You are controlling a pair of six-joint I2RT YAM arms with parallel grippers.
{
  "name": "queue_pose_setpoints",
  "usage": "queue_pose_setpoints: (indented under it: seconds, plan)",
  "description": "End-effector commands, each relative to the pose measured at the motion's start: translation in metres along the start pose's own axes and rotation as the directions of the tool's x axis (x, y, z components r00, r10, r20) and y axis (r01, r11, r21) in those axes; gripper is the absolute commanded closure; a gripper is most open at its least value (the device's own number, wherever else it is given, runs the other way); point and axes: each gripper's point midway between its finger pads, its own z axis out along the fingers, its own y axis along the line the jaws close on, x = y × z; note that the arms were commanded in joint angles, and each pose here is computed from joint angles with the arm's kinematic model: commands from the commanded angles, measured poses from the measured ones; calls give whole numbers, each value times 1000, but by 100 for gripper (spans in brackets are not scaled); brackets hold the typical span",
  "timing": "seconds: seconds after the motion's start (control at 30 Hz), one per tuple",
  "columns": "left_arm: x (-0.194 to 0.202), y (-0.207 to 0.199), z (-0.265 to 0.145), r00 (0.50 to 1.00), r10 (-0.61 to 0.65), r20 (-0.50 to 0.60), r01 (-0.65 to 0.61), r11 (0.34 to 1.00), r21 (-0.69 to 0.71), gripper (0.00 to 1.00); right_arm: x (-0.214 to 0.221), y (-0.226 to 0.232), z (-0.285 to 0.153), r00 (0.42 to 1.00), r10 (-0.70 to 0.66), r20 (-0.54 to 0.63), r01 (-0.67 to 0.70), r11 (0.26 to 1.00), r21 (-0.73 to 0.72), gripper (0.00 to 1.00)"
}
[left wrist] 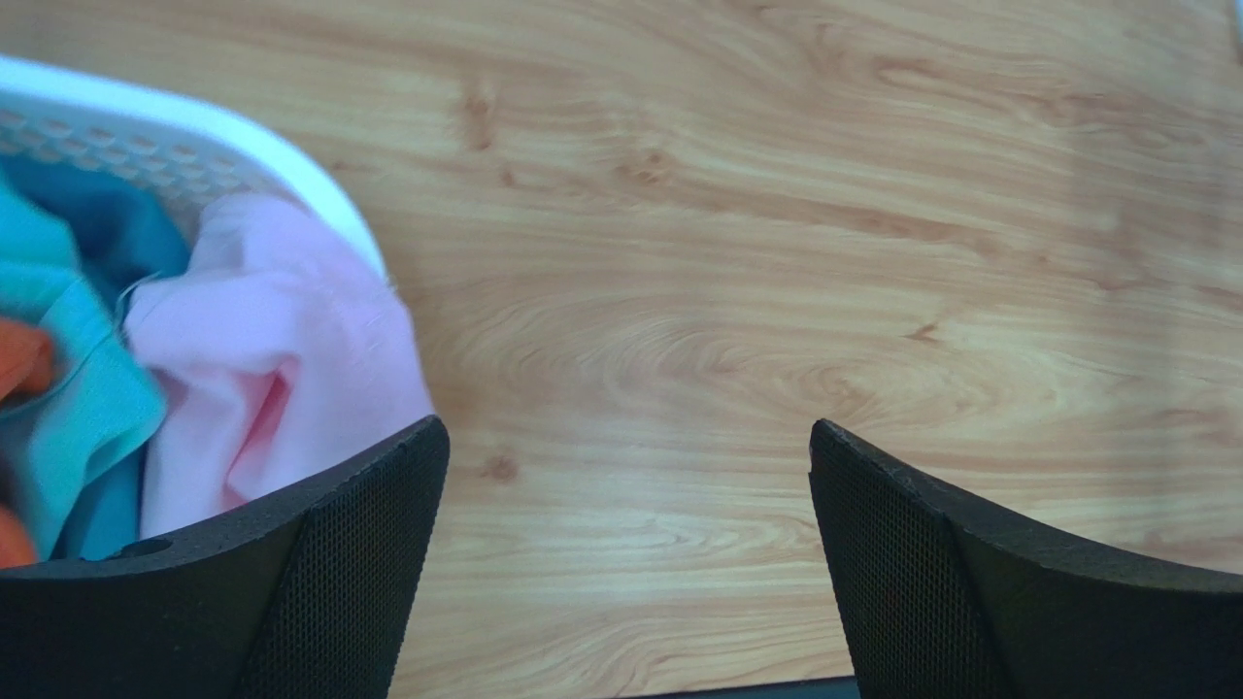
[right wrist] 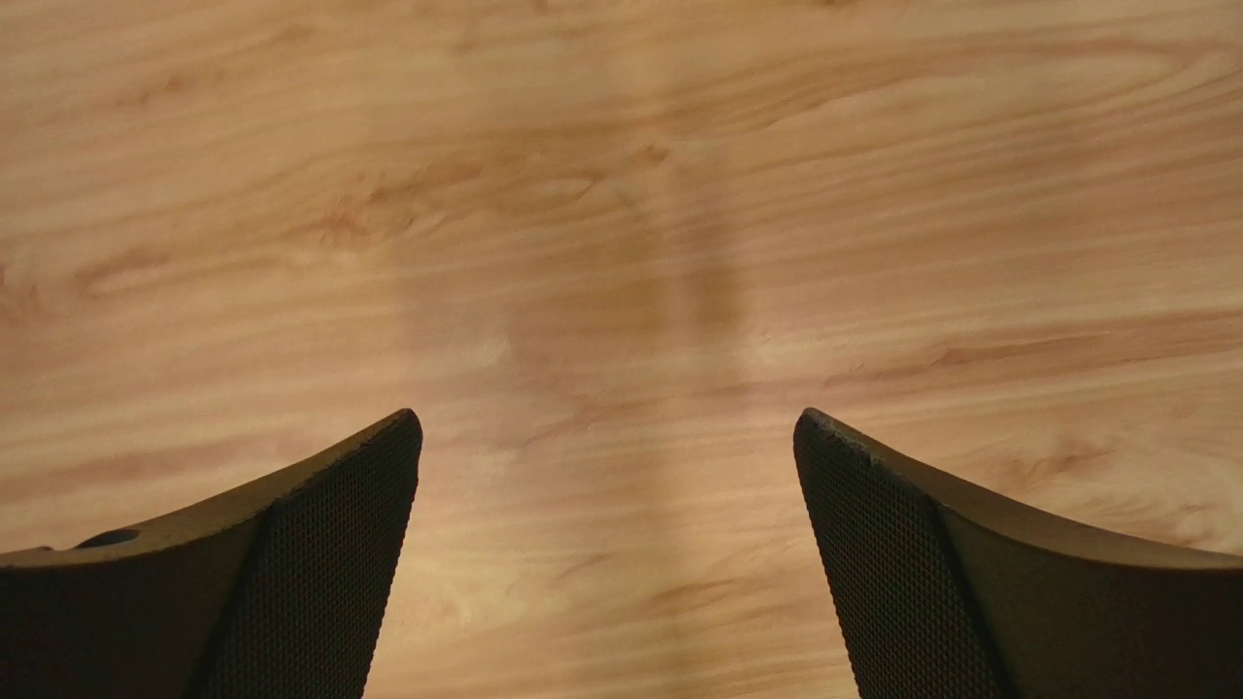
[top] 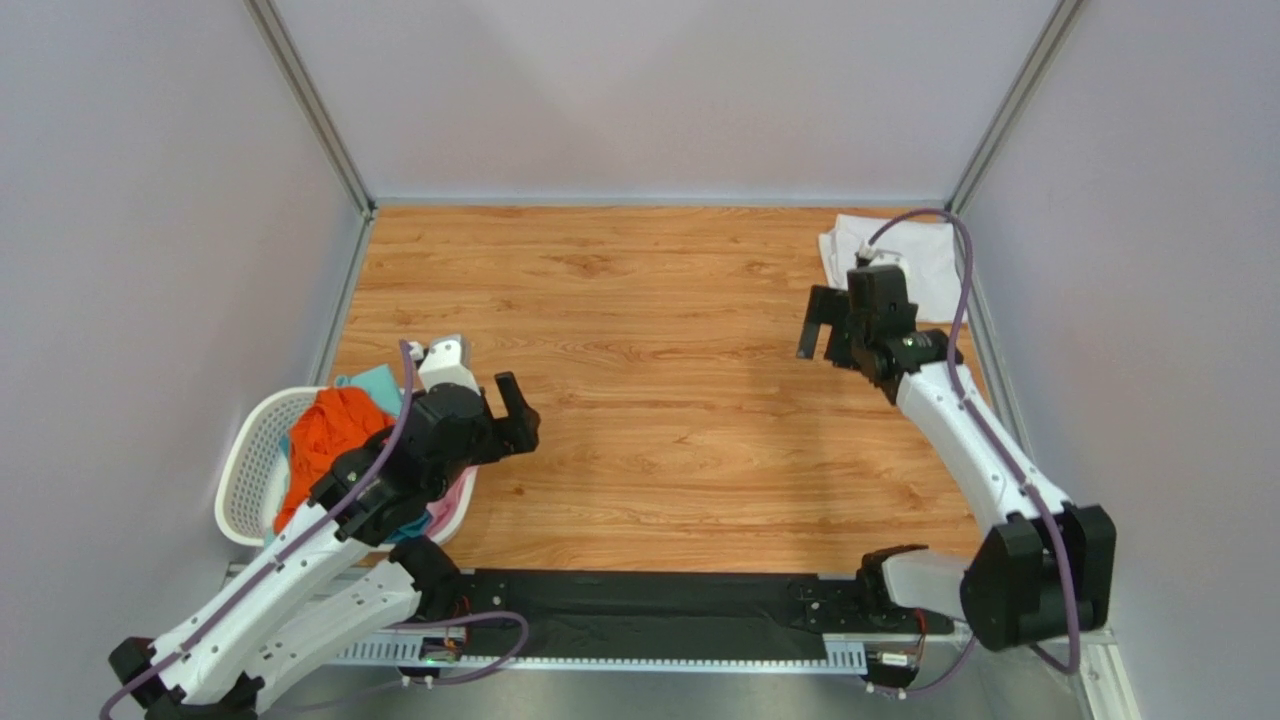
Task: Fold and stack the t-shirts
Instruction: Reset both grippers
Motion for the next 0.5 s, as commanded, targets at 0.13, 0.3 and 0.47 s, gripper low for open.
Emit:
queue_pose_setpoints:
  seconds: [0.13,0.3,0.47]
  plan:
    - [-20,-29,-1,984,75,162,-108,973,204,0,48,24,-39,990,129,60,-114,972,-207,0]
    - [-15,-32,9,979,88,182,-129,966,223,0,70,18,-64,982,150,112,-112,951,-289,0]
    - [-13,-31,9,982,83,169,-119,969,218,0,73,7,-80,972,177,154,-127,949,-288,0]
